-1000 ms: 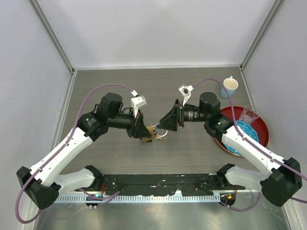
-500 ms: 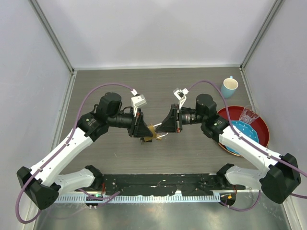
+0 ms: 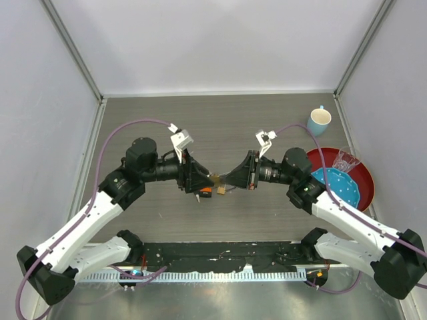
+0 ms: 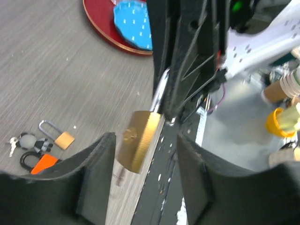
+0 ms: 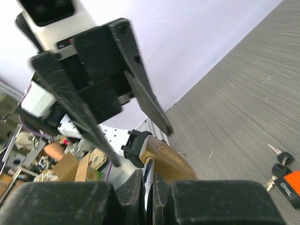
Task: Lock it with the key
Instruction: Pick up the lock from the center of the board.
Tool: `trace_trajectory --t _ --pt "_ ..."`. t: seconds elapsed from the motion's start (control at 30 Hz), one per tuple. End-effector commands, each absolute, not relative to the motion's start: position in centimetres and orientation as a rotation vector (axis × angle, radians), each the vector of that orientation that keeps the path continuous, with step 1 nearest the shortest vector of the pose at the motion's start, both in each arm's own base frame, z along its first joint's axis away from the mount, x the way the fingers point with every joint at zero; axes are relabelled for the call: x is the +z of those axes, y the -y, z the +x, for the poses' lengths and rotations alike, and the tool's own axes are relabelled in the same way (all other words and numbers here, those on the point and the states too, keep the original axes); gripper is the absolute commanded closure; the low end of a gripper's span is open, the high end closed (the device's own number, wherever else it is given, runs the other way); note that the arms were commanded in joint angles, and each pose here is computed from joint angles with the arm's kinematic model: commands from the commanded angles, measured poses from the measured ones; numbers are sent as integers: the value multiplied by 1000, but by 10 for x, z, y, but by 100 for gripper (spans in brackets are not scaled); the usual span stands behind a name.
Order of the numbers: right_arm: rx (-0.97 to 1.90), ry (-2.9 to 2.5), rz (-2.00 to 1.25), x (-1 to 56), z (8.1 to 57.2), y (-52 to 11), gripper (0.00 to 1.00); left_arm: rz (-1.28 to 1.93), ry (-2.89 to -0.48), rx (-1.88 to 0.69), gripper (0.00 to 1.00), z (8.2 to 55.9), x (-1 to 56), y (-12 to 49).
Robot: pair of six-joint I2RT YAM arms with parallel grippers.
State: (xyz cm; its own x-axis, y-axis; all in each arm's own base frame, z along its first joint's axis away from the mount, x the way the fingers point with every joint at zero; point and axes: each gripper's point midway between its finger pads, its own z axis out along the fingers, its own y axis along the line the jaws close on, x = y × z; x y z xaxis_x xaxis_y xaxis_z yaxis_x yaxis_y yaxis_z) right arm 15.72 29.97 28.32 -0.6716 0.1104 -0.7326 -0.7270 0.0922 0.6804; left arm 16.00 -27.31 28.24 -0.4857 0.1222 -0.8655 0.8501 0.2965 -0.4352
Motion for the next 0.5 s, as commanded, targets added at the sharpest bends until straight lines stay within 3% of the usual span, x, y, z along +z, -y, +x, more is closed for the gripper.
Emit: trace_trajectory --t 0.0,0.17,0.47 --pt "1635 -1503 -451 339 169 -287 98 799 -1579 -1234 35 170 331 275" --pt "1644 -1468 -418 350 165 -281 98 771 -1533 -1237 20 171 336 274" --pt "1721 -1379 -317 376 156 -268 98 739 -1316 -1224 13 175 359 273"
